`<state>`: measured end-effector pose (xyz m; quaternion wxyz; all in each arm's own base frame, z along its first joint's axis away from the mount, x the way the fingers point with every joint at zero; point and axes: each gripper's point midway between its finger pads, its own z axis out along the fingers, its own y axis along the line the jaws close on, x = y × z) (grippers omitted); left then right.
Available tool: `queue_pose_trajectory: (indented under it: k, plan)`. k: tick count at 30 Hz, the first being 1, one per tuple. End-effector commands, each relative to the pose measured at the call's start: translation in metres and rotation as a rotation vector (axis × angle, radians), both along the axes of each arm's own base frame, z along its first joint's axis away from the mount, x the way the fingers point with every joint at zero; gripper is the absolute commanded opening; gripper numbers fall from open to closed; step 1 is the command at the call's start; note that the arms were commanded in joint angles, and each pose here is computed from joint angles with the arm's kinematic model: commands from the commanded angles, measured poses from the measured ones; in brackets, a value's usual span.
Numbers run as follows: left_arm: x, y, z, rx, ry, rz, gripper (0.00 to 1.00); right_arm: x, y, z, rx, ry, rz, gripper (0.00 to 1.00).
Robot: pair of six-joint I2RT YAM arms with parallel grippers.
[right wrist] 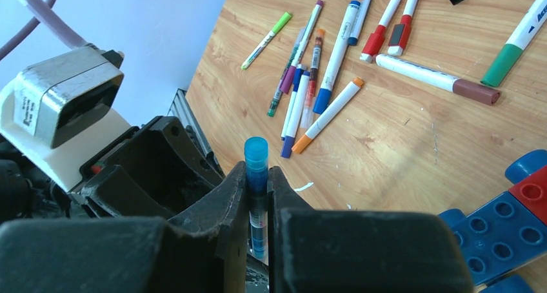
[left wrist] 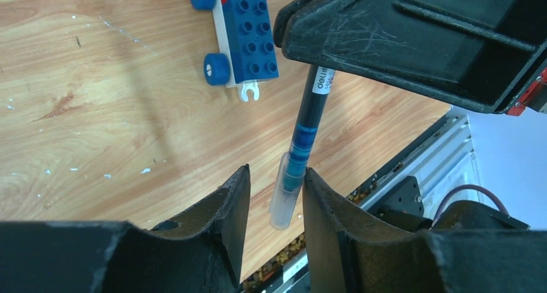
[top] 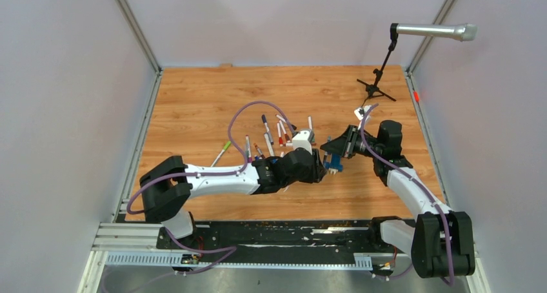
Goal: Open the pen caps
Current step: Pick up the pen from the center of the board, then open the pen cap from the pen.
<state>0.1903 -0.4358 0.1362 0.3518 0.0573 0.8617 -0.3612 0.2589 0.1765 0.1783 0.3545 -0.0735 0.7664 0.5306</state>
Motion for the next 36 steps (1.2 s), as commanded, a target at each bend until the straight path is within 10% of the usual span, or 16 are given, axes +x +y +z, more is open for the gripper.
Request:
queue_pose_trajectory:
  k: [1,11,36]
  plan:
    - [0.007,0.011,0.003,0.087,-0.039,0.041,0.41,0.006,0.000,0.017,-0.010,-0.068,-0.008,0.00]
    - [0.002,0.004,-0.005,0.102,-0.034,-0.002,0.00,0.010,-0.001,0.019,-0.006,-0.041,-0.057,0.00]
    - [-0.034,0.017,-0.068,0.208,0.062,-0.189,0.00,0.145,-0.018,0.161,-0.086,-0.329,-0.440,0.00]
